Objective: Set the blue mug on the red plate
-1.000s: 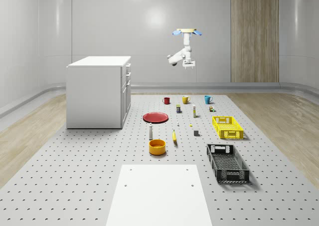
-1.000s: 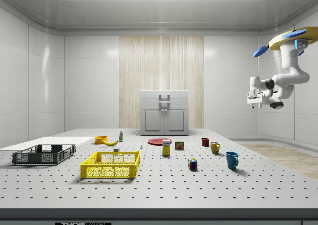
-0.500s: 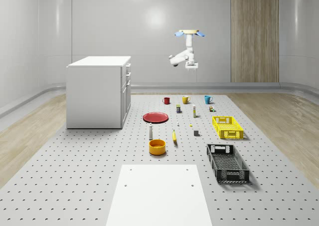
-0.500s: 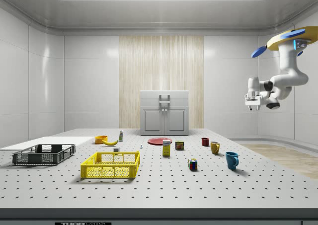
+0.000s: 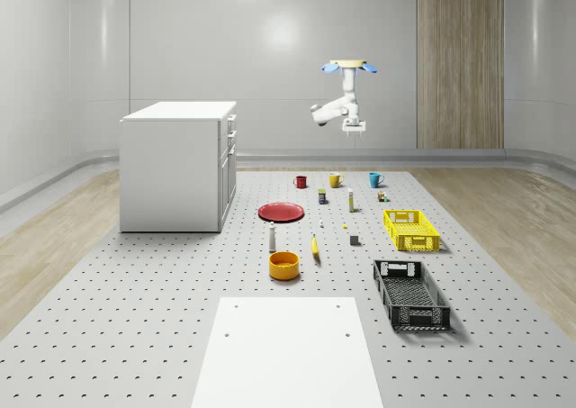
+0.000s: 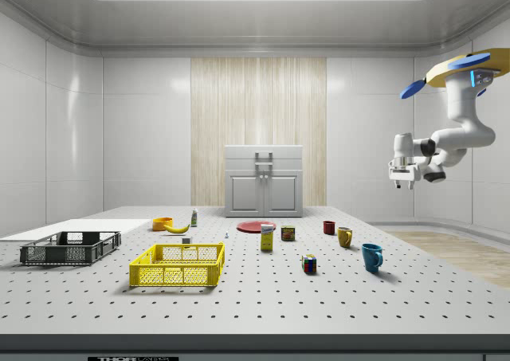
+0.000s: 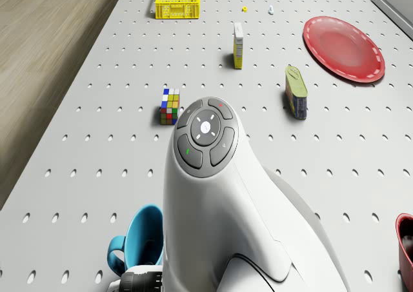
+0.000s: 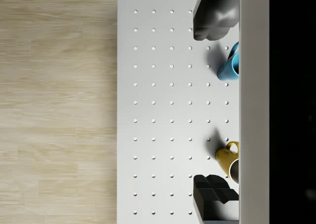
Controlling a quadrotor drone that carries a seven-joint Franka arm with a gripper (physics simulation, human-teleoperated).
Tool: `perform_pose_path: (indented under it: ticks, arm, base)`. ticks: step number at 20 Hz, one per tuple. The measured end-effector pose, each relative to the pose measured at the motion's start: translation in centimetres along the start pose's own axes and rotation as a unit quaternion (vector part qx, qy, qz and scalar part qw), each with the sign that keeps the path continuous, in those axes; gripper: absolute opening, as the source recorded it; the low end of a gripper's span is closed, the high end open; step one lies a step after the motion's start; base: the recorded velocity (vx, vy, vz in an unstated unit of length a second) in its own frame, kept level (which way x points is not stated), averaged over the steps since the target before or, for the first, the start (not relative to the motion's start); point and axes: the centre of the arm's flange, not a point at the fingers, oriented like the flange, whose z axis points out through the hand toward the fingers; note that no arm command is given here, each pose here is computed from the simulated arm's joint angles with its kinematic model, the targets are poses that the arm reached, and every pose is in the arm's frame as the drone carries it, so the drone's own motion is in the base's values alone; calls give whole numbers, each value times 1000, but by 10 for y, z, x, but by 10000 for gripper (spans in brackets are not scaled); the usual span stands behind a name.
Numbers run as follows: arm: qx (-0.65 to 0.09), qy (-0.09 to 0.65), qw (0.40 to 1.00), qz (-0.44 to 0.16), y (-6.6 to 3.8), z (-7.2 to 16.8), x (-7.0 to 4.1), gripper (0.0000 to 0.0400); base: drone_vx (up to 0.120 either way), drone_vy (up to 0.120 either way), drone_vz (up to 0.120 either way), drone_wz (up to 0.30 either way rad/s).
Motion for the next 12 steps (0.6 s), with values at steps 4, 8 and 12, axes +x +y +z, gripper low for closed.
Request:
perform_pose_path:
  ticks: [4,8,12]
  arm:
    - [0,0,1000,0,0,0,0,400]
    - [0,0,1000,0,0,0,0,400]
    - [0,0,1000,0,0,0,0,400]
  base:
    - [120,120,-120,0]
    - [120,120,-120,0]
    - [120,120,-120,0]
